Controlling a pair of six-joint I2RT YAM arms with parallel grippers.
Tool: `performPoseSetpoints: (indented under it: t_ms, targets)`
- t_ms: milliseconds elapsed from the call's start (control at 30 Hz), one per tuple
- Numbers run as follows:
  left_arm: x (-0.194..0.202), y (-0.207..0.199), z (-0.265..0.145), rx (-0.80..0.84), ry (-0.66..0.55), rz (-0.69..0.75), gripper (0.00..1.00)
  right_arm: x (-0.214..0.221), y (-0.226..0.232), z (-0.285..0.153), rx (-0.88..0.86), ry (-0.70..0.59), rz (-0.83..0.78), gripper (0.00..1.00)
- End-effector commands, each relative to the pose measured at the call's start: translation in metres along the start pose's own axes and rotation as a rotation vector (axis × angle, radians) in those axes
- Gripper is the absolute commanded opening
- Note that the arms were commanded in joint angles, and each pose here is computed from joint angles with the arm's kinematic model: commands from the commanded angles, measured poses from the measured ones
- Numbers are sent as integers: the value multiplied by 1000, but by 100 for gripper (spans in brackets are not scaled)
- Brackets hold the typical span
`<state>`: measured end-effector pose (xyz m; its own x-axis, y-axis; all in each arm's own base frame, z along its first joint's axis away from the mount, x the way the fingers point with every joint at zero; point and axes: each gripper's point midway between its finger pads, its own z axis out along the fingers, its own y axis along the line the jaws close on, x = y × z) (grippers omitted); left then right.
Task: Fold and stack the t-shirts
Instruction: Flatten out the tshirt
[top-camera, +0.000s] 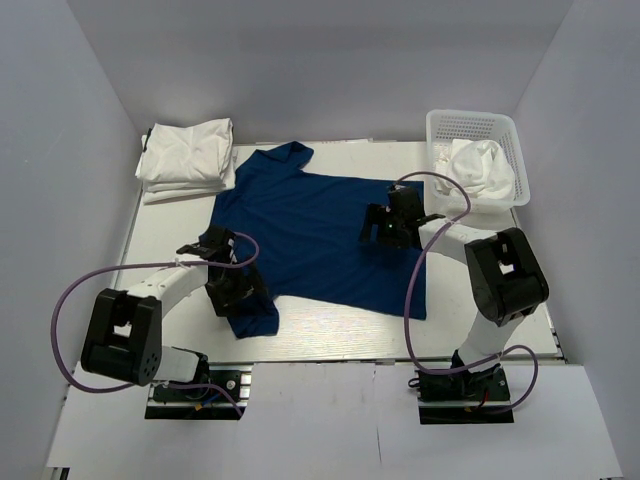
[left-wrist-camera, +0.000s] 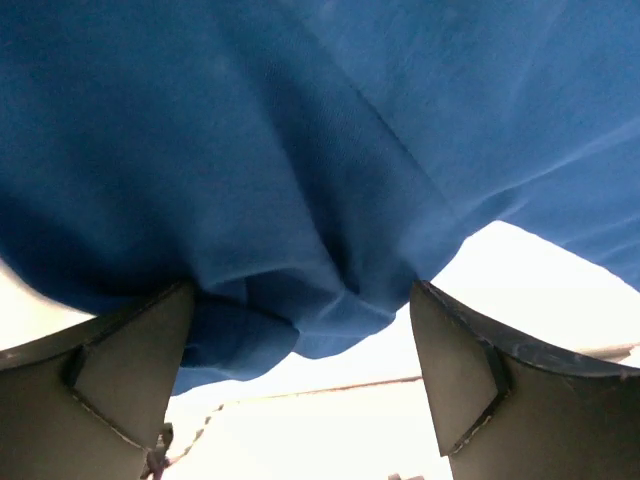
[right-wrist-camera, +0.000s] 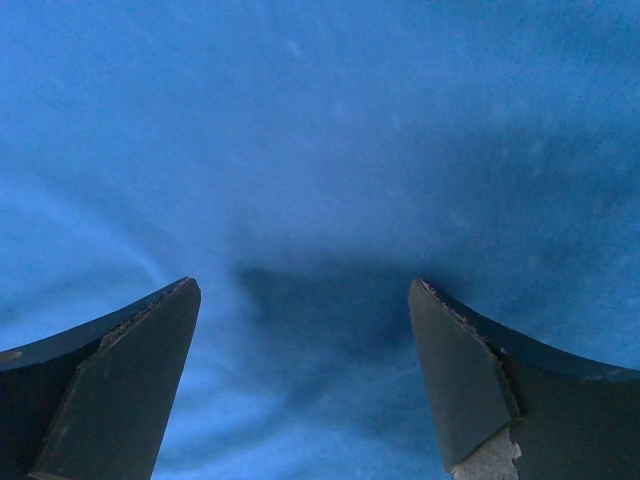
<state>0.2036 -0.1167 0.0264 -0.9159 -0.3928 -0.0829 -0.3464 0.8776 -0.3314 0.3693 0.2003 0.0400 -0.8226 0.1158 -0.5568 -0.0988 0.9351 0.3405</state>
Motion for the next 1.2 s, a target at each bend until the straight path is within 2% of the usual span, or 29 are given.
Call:
performPoseSetpoints:
  t_ms: [0,100,167,233,333,467,567,667,867,900,933,1000,1033,1100,1133,1167]
  targets:
    - [36,33,3,-148,126,-82,100,9,1,10,-56,8,52,91]
    - [57,47,-2,-214,197,-140,100,16,-15,11,-24,20,95,91]
    - [64,58,-16,-310,210,-172,100,15,-28,11,5,17,130,91]
    - [57,60,-30,-353,167,-186,100,16,-37,13,19,22,171,91]
    - [67,82,-52,-500,193,-193,100,21,-43,16,23,46,204,91]
    - [68,74,-55,-466,215,-156,100,18,-52,15,19,39,243,91]
    - [55,72,-61,-488,179,-145,100,11,-46,9,-19,14,189,91]
    - [31,51,-68,-424,114,-116,100,-3,-33,1,-69,-34,64,91]
    - [-57,-41,-90,-31,-235,-11,100,-50,-3,-35,-91,-164,-103,91]
    - [-70,-53,-97,12,-287,11,100,-46,-7,-38,-62,-123,-133,91]
    - [-83,-68,-101,64,-331,32,100,-97,13,-55,-85,-215,-156,91]
    - [-98,-79,-104,99,-384,83,100,-99,13,-52,-70,-132,-177,91]
    - [-105,-85,-102,115,-404,87,100,-158,41,-81,-120,-256,-200,91]
    - [-119,-97,-99,159,-450,116,100,-175,48,-87,-116,-262,-298,91]
    - [-122,-100,-92,162,-440,118,100,-216,68,-119,-137,-375,-326,91]
    - [-127,-106,-88,185,-444,124,100,-235,75,-136,-147,-449,-329,91]
